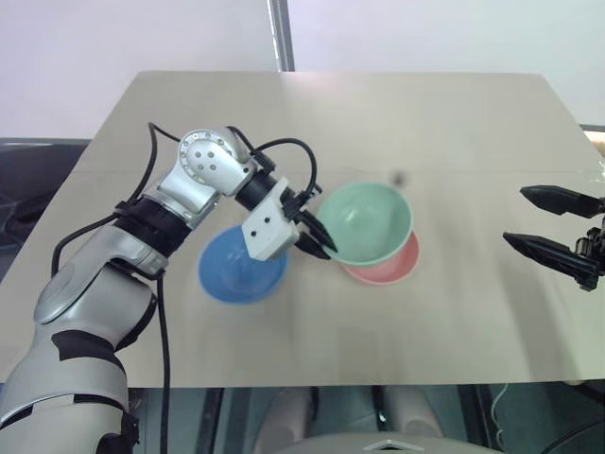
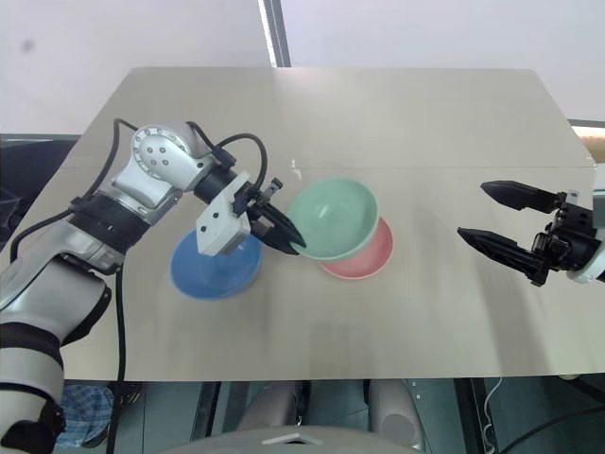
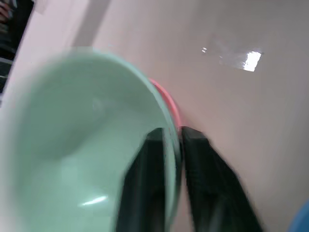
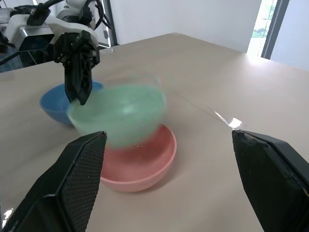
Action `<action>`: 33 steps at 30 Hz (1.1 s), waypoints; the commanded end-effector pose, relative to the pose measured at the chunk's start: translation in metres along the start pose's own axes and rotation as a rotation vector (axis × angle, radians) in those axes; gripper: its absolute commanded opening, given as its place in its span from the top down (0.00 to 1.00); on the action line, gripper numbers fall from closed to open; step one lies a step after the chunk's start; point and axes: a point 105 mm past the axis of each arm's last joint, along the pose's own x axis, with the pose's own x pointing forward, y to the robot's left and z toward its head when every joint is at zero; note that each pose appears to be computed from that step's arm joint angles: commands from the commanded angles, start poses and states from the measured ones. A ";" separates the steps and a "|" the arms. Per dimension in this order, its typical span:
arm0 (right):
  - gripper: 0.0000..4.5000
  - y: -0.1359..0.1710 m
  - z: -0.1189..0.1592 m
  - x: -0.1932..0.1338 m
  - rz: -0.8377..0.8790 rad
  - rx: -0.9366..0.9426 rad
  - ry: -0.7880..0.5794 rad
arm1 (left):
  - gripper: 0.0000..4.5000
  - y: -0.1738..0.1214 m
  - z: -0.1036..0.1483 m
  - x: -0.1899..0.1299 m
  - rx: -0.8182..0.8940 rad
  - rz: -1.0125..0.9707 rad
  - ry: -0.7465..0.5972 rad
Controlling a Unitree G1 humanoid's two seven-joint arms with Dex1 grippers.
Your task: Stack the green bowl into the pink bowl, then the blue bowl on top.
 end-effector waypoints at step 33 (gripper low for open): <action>0.00 0.029 0.021 -0.009 0.194 -0.011 -0.023 | 0.45 -0.168 0.007 -0.088 -1.237 0.236 0.096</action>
